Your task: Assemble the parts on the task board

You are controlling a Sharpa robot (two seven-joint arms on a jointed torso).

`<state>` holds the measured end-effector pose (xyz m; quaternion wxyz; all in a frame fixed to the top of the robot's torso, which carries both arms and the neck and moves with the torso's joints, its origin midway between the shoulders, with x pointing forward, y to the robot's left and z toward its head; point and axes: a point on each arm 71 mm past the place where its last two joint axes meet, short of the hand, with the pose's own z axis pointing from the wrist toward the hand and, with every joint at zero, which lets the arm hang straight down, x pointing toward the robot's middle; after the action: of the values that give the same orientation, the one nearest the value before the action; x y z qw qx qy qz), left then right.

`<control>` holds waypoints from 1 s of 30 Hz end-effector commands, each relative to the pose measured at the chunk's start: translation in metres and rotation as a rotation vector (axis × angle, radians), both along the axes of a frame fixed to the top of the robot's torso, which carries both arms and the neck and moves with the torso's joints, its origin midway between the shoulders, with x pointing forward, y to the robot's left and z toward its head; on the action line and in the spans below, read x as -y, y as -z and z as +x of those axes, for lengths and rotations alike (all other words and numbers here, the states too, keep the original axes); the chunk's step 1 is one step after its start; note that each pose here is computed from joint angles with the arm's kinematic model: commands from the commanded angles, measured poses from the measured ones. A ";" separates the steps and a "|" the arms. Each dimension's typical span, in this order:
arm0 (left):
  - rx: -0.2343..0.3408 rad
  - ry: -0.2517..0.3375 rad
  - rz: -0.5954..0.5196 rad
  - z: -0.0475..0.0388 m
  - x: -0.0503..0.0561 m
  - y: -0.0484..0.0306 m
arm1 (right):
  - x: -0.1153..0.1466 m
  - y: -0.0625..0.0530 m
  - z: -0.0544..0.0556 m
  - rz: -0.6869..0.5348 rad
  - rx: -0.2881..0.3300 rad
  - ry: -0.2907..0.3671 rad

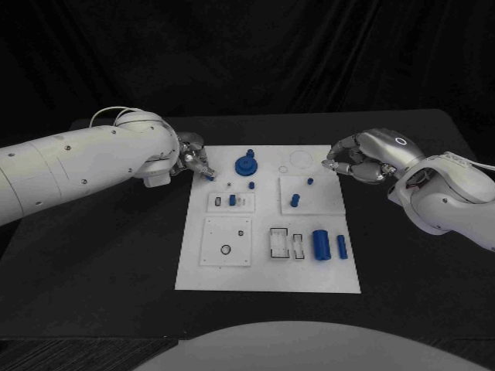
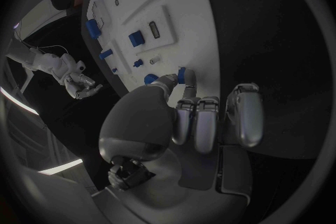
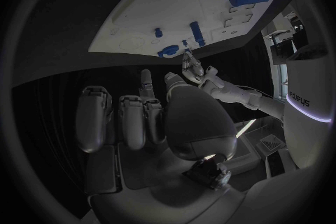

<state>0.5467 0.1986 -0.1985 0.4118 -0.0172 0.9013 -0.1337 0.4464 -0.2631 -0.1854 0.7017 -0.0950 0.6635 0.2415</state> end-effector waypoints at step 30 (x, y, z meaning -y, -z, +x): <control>0.069 0.022 -0.112 -0.0506 -0.013 -0.0138 | 0.003 -0.001 -0.003 0.004 -0.001 0.018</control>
<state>0.4970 0.2121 -0.1861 0.4368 -0.0224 0.8783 -0.1929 0.4440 -0.2658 -0.1846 0.7017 -0.0929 0.6642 0.2404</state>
